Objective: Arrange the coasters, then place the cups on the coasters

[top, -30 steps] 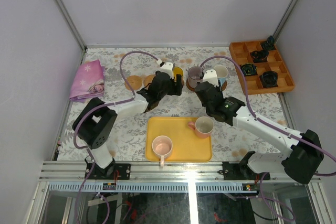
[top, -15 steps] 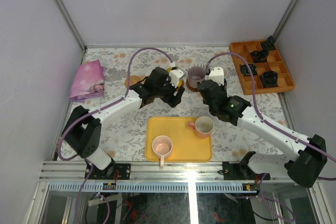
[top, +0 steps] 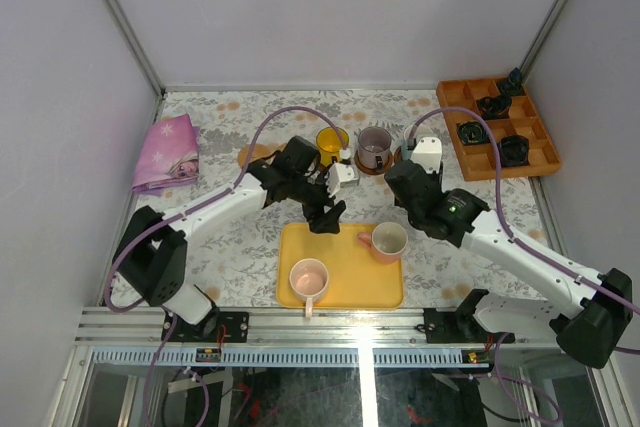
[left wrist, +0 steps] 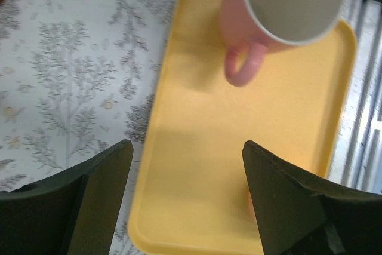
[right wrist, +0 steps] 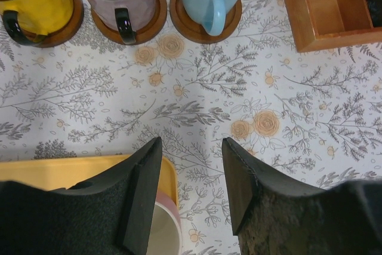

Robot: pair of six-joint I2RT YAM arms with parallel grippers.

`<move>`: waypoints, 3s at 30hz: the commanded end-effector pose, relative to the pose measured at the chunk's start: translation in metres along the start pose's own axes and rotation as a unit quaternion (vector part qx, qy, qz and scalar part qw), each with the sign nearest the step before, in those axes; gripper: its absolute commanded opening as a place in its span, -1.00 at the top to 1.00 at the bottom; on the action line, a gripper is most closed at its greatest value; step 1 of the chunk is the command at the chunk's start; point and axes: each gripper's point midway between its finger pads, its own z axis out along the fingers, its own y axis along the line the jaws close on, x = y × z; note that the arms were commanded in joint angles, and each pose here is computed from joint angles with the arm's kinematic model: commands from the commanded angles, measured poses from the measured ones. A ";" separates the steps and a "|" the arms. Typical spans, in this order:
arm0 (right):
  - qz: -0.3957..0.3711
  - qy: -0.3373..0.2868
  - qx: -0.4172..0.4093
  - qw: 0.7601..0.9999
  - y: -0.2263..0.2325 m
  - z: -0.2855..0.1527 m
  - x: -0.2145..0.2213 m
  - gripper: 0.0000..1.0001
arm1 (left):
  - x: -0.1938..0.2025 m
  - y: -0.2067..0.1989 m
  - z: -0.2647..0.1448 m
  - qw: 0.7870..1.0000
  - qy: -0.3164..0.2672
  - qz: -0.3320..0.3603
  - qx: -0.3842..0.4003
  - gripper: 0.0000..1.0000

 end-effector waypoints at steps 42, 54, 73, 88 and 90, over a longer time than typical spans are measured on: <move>0.021 0.015 0.002 1.000 0.005 0.012 0.017 -0.04 | -0.028 -0.022 0.080 0.990 -0.092 0.068 0.080 -0.37; 0.029 0.002 0.015 0.999 -0.001 0.010 0.011 -0.04 | -0.024 -0.023 0.090 0.990 -0.086 0.052 0.101 -0.22; 0.026 -0.004 0.023 0.999 -0.007 0.009 0.010 -0.04 | -0.022 -0.026 0.102 0.987 -0.084 0.027 0.132 1.00; 0.038 -0.025 0.024 0.999 -0.009 0.006 0.001 0.01 | -0.060 -0.026 0.054 0.989 -0.123 0.065 0.057 1.00; 0.040 -0.031 0.021 0.999 -0.008 0.006 -0.003 0.01 | -0.062 -0.024 0.044 0.989 -0.127 0.062 0.035 1.00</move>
